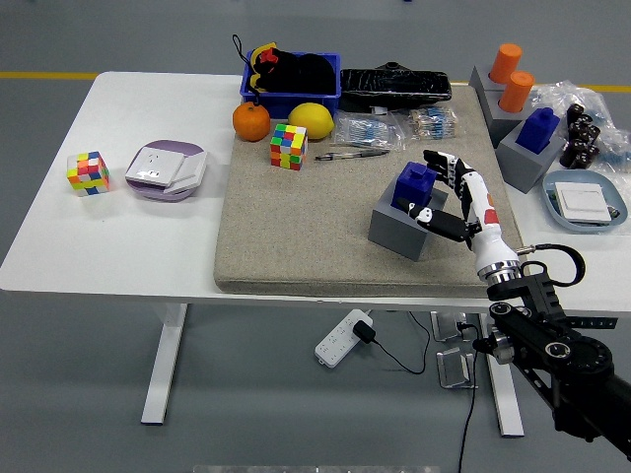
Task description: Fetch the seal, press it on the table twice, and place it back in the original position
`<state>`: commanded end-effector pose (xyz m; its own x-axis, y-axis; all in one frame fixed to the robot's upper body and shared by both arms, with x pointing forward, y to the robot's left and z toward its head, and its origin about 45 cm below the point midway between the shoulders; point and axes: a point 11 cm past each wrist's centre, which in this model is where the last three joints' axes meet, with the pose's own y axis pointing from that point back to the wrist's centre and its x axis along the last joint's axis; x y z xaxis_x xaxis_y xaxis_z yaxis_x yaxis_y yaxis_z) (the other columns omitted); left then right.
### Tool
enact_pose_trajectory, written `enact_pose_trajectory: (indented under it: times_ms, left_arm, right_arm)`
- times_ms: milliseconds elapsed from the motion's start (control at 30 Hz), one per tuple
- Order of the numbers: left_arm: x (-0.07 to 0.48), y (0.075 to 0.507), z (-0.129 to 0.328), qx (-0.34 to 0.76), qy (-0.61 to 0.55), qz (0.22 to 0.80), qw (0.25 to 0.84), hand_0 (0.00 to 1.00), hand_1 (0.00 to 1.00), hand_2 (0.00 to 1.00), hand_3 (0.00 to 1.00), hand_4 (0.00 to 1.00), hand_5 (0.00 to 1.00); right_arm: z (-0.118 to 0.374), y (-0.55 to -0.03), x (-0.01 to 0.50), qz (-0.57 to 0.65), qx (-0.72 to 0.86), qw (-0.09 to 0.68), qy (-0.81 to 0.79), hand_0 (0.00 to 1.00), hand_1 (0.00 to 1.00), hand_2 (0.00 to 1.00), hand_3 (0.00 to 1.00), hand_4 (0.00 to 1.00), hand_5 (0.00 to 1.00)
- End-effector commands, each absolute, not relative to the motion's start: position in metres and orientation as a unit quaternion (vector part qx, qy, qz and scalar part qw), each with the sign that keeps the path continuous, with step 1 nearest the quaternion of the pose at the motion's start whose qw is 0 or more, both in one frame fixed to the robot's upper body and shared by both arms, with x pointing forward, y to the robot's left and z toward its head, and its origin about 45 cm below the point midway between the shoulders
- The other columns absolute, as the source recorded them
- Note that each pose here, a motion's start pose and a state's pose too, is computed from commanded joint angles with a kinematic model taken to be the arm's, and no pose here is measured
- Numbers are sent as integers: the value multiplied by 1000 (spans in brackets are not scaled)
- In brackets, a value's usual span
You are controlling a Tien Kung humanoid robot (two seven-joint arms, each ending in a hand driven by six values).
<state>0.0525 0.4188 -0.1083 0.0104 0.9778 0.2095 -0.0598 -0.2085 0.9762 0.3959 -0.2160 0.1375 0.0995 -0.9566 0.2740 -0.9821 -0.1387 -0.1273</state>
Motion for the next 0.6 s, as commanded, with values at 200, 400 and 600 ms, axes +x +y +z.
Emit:
enact_pose_trajectory:
  times_ms: [200, 400, 600]
  left_arm:
    - [53, 419, -108, 537, 426, 562, 463, 723, 696, 684, 720, 641, 206]
    - [54, 419, -108, 535, 427, 565, 462, 722, 696, 684, 720, 642, 206]
    - [56, 423, -106, 534, 425, 568, 460, 722, 696, 683, 720, 642, 206]
  right_arm:
    - [146, -220, 395, 156, 756, 57, -634, 953, 952, 937, 898, 998, 475]
    - [160, -232, 393, 167, 759, 58, -627, 980, 973, 964, 931, 998, 536]
    - [172, -254, 393, 175, 755, 73, -628, 984, 972, 964, 943, 998, 558]
